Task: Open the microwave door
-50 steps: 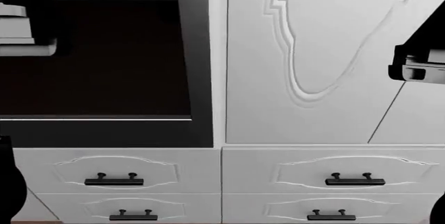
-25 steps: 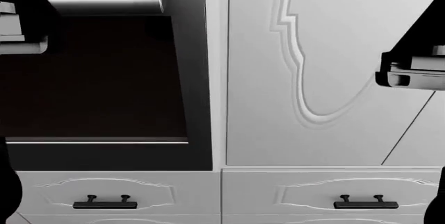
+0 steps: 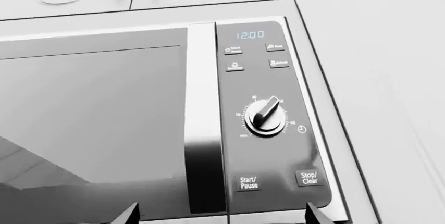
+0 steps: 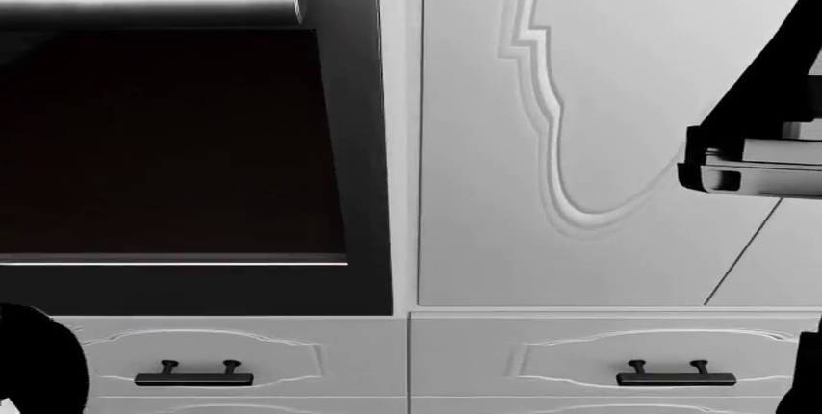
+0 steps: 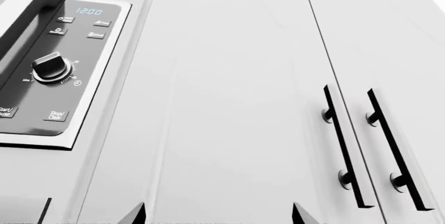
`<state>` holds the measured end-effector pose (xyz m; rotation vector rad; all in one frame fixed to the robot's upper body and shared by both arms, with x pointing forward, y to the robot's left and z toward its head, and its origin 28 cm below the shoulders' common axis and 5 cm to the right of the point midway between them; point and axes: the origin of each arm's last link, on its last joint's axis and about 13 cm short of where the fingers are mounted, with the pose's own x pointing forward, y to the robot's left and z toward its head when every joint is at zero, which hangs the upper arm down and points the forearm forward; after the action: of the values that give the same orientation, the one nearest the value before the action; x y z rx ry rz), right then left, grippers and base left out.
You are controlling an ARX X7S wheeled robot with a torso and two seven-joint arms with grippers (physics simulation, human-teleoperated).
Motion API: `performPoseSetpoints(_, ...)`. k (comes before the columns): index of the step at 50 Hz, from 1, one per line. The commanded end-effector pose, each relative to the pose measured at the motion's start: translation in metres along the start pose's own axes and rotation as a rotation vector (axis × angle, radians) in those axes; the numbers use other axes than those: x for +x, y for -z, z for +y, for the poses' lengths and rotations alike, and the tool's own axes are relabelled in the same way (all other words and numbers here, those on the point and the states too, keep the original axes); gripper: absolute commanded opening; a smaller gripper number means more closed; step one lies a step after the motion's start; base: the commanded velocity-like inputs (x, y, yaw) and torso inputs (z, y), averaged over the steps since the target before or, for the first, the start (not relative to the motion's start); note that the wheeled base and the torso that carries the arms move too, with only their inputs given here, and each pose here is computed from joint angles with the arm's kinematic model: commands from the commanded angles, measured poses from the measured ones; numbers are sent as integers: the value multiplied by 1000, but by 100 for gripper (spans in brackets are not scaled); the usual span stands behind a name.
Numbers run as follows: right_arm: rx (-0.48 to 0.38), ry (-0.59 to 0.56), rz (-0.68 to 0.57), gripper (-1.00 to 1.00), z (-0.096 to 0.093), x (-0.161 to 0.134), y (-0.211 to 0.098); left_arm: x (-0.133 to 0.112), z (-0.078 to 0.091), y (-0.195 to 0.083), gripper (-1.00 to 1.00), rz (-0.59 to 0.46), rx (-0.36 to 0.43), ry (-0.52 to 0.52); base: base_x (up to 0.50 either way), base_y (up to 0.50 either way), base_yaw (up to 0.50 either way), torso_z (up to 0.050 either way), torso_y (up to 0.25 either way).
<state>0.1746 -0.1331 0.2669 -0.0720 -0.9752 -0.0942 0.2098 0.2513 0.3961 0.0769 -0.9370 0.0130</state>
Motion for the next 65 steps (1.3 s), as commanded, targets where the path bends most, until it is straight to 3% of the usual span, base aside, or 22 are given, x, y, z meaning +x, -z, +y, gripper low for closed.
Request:
performPoseSetpoints(1,16,-10,10,100,2,-2,2,46,11,-26,100,59,18,3,0,0,0,0,0)
performPoseSetpoints(19,15,-19,14,100,5,-1,0,106,24,-5,100,122,86,-36,0,0,0,0,0)
performPoseSetpoints(39,18,-24,19,100,7,-1,3,163,17,16,100,164,134,-34,0,0,0,0,0)
performPoseSetpoints(65,13,-21,22,100,5,0,4,194,9,44,100,232,158,-43,0,0,0,0,0)
